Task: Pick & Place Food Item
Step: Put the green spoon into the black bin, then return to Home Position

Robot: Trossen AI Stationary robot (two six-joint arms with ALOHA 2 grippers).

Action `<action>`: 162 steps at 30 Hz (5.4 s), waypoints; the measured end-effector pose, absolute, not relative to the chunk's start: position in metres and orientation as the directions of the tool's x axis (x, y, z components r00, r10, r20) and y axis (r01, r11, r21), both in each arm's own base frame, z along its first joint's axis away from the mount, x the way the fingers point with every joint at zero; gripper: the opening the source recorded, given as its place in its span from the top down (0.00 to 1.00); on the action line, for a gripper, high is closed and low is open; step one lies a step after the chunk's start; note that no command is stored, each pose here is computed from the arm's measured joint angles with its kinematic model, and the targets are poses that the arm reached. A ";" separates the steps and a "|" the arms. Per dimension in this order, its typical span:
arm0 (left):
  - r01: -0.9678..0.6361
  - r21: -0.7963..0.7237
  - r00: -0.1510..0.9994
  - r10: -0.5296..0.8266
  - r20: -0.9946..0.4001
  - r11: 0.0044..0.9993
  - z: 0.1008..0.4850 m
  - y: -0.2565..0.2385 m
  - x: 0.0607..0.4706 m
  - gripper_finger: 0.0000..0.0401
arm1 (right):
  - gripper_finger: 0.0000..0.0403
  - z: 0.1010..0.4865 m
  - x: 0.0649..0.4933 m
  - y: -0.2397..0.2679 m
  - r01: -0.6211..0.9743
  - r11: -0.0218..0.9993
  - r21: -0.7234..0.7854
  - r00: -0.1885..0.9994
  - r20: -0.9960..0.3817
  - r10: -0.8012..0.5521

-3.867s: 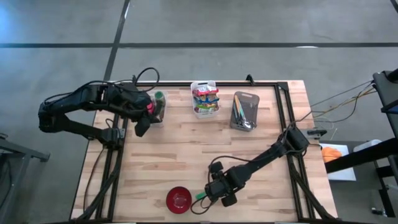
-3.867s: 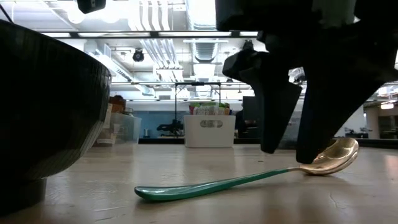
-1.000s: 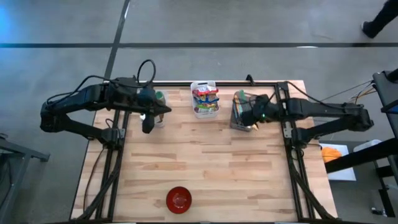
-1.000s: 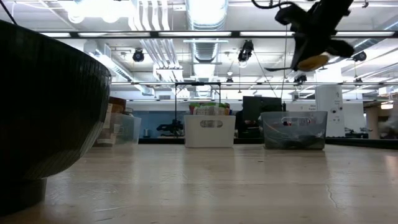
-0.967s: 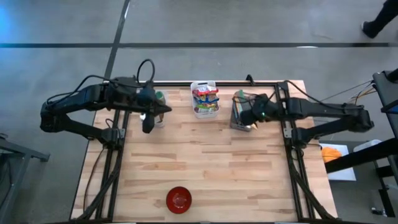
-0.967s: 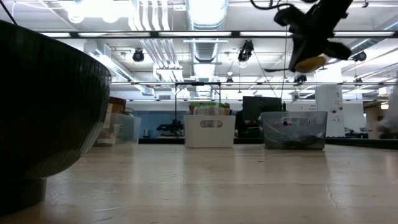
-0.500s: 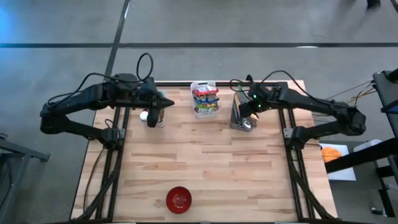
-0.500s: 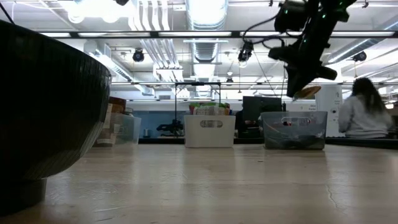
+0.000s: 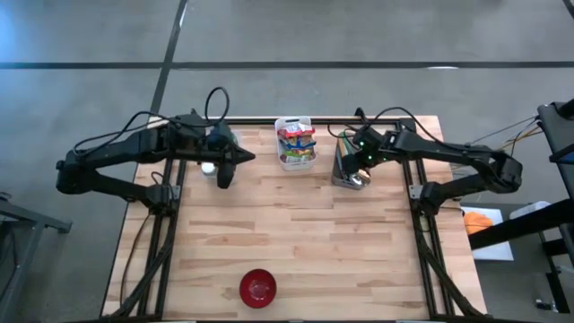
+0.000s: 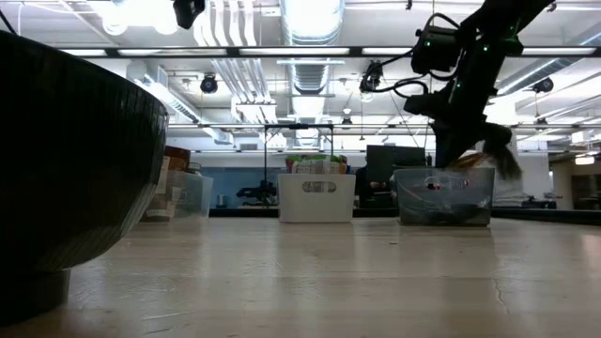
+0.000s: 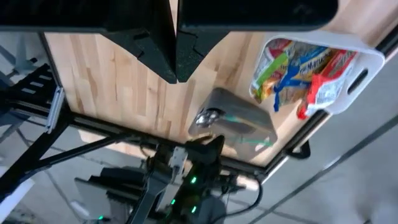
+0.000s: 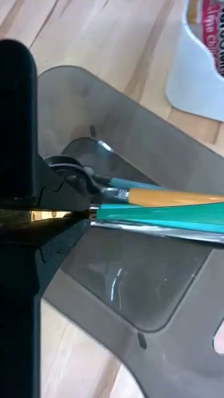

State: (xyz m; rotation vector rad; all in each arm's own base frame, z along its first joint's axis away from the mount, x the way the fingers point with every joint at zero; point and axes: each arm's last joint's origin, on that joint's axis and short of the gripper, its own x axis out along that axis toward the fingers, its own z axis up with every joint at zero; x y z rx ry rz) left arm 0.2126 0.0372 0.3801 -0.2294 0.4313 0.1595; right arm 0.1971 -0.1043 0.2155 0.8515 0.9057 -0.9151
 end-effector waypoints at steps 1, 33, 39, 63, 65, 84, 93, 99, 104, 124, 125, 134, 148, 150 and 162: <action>-0.195 -0.185 0.902 0.102 -0.420 0.963 0.381 0.037 0.211 1.00 | 0.98 0.214 0.197 -0.104 0.910 0.353 0.218 0.325 -0.904 -0.277; -0.172 -0.244 0.950 0.095 -0.298 0.954 0.358 0.028 0.160 1.00 | 0.97 0.175 0.219 -0.111 0.931 0.323 0.170 0.239 -0.953 -0.186; -0.173 -0.247 0.950 0.095 -0.298 0.953 0.358 0.028 0.160 1.00 | 0.89 0.175 0.220 -0.108 0.903 0.364 0.230 0.283 -0.954 -0.098; -0.098 -0.280 0.977 0.039 -0.209 0.955 0.350 0.018 0.116 1.00 | 0.28 0.242 0.201 -0.072 0.718 0.555 0.420 0.581 -0.801 -0.145; -0.087 -0.280 0.985 0.041 -0.166 0.956 0.338 0.017 0.115 1.00 | 0.25 0.257 0.196 -0.059 0.665 0.602 0.442 0.650 -0.740 -0.174; -0.085 -0.344 0.989 0.037 -0.142 0.935 0.253 0.019 0.123 1.00 | 0.09 0.305 0.145 0.040 0.321 0.874 0.365 0.927 -0.313 -0.209; -0.030 -0.282 0.997 0.007 -0.080 0.959 0.246 0.016 0.115 1.00 | 0.09 0.295 0.118 0.049 0.056 0.912 0.406 0.998 -0.046 -0.041; -0.022 -0.272 0.999 0.008 -0.054 0.962 0.236 0.016 0.115 1.00 | 0.09 0.300 0.107 0.037 -0.041 0.947 0.319 0.998 0.060 0.023; -0.015 -0.304 1.000 0.008 -0.024 0.953 0.220 0.017 0.118 1.00 | 0.09 0.287 0.110 0.031 -0.035 0.956 0.293 0.999 0.032 0.027; -0.034 -0.322 0.997 0.009 -0.081 0.946 0.186 0.017 0.119 1.00 | 0.09 0.211 0.120 0.031 -0.138 0.939 0.313 0.989 0.090 0.116; -0.037 -0.323 0.996 0.008 -0.091 0.946 0.183 0.017 0.119 1.00 | 0.09 0.208 0.118 0.030 -0.139 0.938 0.318 0.989 0.092 0.116; -0.049 -0.365 0.994 0.009 -0.110 0.930 0.157 0.017 0.117 1.00 | 0.09 0.194 0.101 0.026 -0.199 0.918 0.342 0.970 0.203 0.135; -0.053 -0.339 0.994 0.017 -0.108 0.939 0.157 0.018 0.116 1.00 | 0.09 0.182 0.093 0.023 -0.174 0.945 0.277 0.977 0.171 0.130; -0.054 -0.328 0.994 0.020 -0.108 0.943 0.157 0.018 0.116 1.00 | 0.09 0.183 0.093 0.023 -0.171 0.951 0.256 0.977 0.171 0.130; -0.060 -0.306 0.992 0.023 -0.123 0.950 0.155 0.018 0.116 1.00 | 0.09 0.184 0.093 0.023 -0.181 0.937 0.300 0.974 0.189 0.128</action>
